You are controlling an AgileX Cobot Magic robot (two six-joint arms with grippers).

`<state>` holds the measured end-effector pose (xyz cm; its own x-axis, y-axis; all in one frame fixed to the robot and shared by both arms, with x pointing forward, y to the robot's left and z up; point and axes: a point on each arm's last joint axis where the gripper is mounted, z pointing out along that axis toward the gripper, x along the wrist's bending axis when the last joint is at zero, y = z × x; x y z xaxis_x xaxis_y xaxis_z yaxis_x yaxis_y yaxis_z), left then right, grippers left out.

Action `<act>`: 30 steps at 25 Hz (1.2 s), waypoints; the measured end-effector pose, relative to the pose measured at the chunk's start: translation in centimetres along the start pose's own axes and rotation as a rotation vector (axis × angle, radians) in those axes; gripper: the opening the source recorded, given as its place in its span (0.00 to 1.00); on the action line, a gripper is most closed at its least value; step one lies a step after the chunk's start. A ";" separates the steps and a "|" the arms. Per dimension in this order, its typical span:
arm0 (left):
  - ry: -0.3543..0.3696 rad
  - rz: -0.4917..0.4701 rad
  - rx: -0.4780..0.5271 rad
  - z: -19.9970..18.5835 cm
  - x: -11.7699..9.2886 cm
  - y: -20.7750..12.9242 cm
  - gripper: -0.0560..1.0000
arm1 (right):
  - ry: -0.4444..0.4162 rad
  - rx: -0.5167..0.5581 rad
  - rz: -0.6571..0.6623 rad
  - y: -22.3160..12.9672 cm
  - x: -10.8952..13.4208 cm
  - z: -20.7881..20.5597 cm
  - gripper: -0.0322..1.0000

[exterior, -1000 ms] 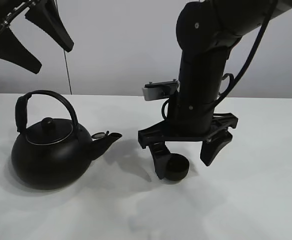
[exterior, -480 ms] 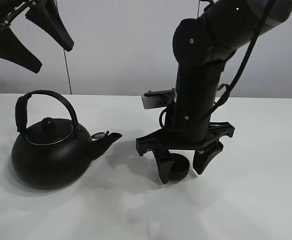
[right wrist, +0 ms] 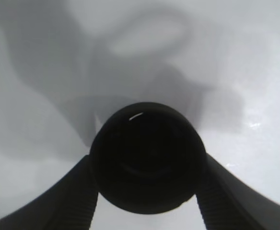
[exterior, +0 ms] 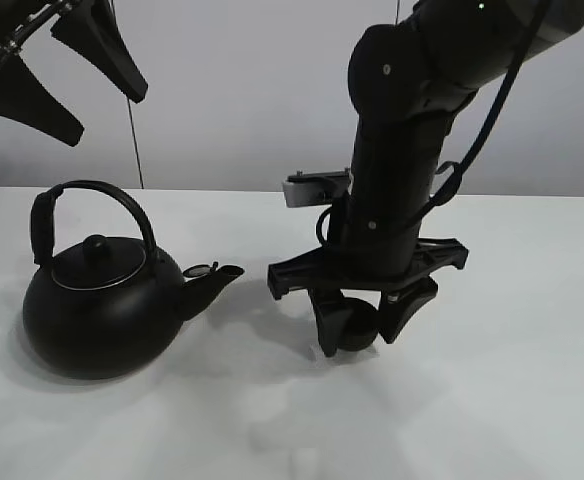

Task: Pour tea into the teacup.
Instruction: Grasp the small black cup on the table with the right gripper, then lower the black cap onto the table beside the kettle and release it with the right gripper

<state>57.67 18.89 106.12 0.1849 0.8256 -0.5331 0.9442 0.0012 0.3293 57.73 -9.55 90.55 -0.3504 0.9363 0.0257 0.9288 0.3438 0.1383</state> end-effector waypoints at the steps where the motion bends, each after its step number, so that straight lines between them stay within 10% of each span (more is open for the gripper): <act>1: 0.000 0.000 0.000 0.0 0.0 0.0 0.52 | 0.002 -0.009 0.000 0.0 0.0 -0.4 0.42; 30: 0.001 0.000 -0.007 0.0 0.0 0.1 0.52 | 0.155 -0.158 -0.066 1.3 4.6 0.4 0.42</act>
<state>57.73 18.90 106.13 0.1845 0.8264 -0.5320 0.9423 0.0051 0.3347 57.38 -4.73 90.48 -0.4354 0.8857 0.1612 0.8770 0.3768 0.2981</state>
